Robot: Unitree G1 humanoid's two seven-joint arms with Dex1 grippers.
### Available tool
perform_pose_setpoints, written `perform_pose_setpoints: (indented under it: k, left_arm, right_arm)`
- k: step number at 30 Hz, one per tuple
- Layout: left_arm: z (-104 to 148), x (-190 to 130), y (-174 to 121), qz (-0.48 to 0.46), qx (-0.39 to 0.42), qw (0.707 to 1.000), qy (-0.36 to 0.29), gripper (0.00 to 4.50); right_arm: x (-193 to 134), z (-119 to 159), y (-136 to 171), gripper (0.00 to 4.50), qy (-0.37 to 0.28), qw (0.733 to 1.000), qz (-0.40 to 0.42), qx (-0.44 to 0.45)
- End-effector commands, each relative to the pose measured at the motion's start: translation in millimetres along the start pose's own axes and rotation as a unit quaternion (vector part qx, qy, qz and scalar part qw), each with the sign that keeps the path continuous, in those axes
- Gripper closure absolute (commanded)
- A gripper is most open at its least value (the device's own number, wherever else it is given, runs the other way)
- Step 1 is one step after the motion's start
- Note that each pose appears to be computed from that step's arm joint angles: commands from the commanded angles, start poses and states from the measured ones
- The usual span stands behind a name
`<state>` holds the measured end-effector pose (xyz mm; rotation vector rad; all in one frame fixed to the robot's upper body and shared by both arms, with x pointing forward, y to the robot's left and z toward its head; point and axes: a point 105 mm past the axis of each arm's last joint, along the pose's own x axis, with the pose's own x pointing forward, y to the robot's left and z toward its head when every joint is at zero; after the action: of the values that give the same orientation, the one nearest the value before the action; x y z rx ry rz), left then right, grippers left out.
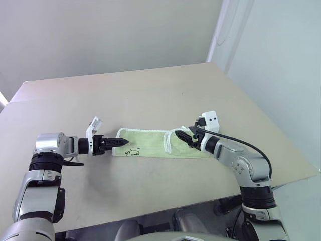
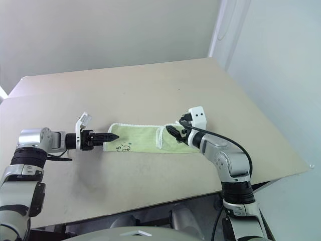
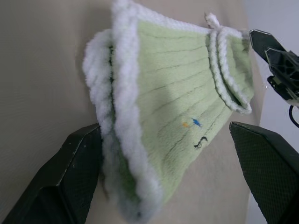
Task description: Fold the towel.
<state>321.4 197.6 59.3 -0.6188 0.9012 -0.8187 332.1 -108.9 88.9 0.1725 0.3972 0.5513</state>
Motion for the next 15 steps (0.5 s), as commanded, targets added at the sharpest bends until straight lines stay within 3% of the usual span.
perform_pose_setpoints:
  k: [1, 8, 12, 15]
  left_arm:
    - [-12, 17, -10, -0.016, -0.021, 0.999, 0.034, 0.07]
    - [-6, 17, -22, -0.029, -0.023, 0.999, 0.024, 0.07]
    - [-3, 20, -22, -0.029, -0.017, 0.999, 0.026, 0.96]
    - [0, 16, -20, -0.023, -0.017, 0.999, 0.02, 2.14]
  right_arm:
    - [-5, 17, 4, 0.6, -0.032, 0.999, 0.001, -0.008]
    - [-5, 13, 6, 0.6, -0.027, 1.0, -0.004, -0.013]
    - [-7, 12, 5, 0.6, -0.027, 1.0, -0.008, -0.012]
    - [-8, 9, 4, 0.6, -0.025, 1.0, -0.011, -0.011]
